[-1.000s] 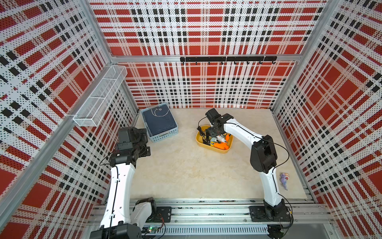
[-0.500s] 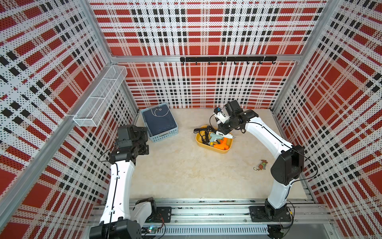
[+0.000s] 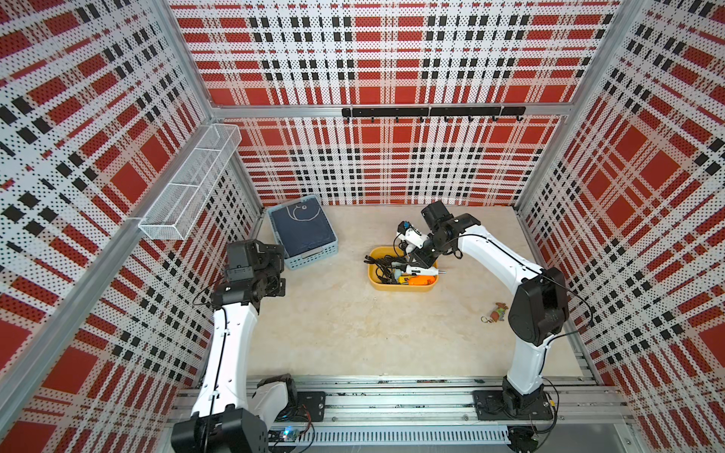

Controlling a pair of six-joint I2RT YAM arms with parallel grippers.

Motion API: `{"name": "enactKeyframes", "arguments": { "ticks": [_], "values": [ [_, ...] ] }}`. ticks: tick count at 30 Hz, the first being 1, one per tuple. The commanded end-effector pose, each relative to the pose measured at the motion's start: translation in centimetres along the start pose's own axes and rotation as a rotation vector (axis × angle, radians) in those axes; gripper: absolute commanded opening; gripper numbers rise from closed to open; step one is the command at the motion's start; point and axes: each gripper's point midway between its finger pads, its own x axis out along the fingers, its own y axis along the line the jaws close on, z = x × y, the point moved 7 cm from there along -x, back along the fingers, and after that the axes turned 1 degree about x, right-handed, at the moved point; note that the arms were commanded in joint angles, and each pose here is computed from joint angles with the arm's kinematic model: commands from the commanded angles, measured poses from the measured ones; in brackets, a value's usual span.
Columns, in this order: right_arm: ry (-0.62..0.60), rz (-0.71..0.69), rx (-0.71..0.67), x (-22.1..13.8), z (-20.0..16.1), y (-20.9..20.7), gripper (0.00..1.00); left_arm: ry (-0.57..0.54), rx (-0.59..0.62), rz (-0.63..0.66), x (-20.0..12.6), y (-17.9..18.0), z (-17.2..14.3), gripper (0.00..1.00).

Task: Put the hot melt glue gun into the storage box
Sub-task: Adjust the hot melt adhesive gun in the storage box.

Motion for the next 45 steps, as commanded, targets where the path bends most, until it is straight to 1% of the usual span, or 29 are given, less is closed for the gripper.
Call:
{"name": "enactKeyframes", "arguments": {
  "ticks": [1, 4, 7, 9, 11, 12, 14, 15, 16, 17, 21, 25, 26, 30, 35, 39, 40, 42, 44, 45],
  "values": [
    [0.001, 0.044, -0.012, 1.2, 0.4, 0.4, 0.24, -0.002, 0.013, -0.014, 0.2, 0.1, 0.4, 0.99],
    [0.011, 0.024, -0.002, 2.2, 0.6, -0.2, 0.3, 0.004, 0.012, -0.014, 0.4, 0.1, 0.3, 0.99],
    [0.03, -0.029, 0.015, 3.0, 0.8, -1.2, 0.41, 0.004, 0.014, -0.011, 0.6, 0.1, 0.4, 0.99],
    [0.031, -0.083, 0.03, 3.2, 1.1, -1.9, 0.56, 0.002, 0.016, -0.011, 0.6, 0.1, 0.4, 0.99],
    [0.029, -0.13, 0.049, 3.1, 1.6, -2.6, 0.67, 0.0, 0.015, -0.01, 0.6, 0.1, 0.5, 0.99],
    [0.023, -0.156, 0.061, 2.9, 1.9, -2.8, 0.76, -0.001, 0.015, -0.009, 0.6, 0.1, 0.5, 0.99],
    [0.008, -0.18, 0.076, 2.5, 2.4, -3.0, 0.81, -0.002, 0.016, -0.01, 0.6, 0.1, 0.5, 0.99],
    [0.003, -0.201, 0.079, 2.3, 2.7, -2.8, 0.89, -0.004, 0.016, -0.008, 0.6, 0.1, 0.5, 0.99],
    [0.0, -0.219, 0.075, 2.2, 2.9, -2.7, 0.91, -0.006, 0.016, -0.007, 0.7, 0.1, 0.5, 0.99],
    [-0.005, -0.24, 0.068, 2.0, 3.3, -2.3, 1.0, -0.006, 0.017, -0.007, 0.7, 0.0, 0.6, 0.99],
    [-0.026, -0.337, 0.079, 1.6, 4.4, -0.6, 1.0, -0.01, 0.018, -0.008, 0.7, -0.1, 0.6, 0.99],
    [-0.064, -0.455, 0.105, 1.6, 5.1, 1.2, 0.94, -0.018, 0.019, -0.012, 0.6, -0.2, 0.7, 0.99],
    [-0.069, -0.506, 0.128, 1.6, 5.0, 1.4, 0.92, -0.016, 0.019, -0.01, 0.6, -0.1, 0.7, 0.99],
    [-0.077, -0.632, 0.223, 1.7, 4.3, 1.3, 0.82, -0.02, 0.024, -0.013, 0.6, -0.3, 0.7, 0.99],
    [-0.085, -0.759, 0.276, 2.2, 3.2, 0.6, 0.81, -0.017, 0.032, -0.015, 0.6, -0.6, 0.8, 0.99],
    [-0.071, -0.817, 0.282, 3.2, 2.8, -0.1, 0.8, -0.018, 0.037, -0.016, 0.6, -0.9, 0.8, 0.99],
    [-0.071, -0.82, 0.281, 3.6, 2.8, -0.1, 0.78, -0.018, 0.038, -0.016, 0.6, -0.9, 0.9, 0.98],
    [-0.088, -0.819, 0.285, 3.9, 3.0, -0.2, 0.67, -0.018, 0.04, -0.018, 0.5, -1.0, 0.8, 0.98],
    [-0.099, -0.82, 0.284, 4.1, 3.2, -0.3, 0.51, -0.02, 0.042, -0.019, 0.4, -1.1, 0.9, 0.98],
    [-0.101, -0.821, 0.284, 4.1, 3.3, -0.3, 0.44, -0.022, 0.041, -0.019, 0.4, -1.2, 0.9, 0.98]
  ]
}}
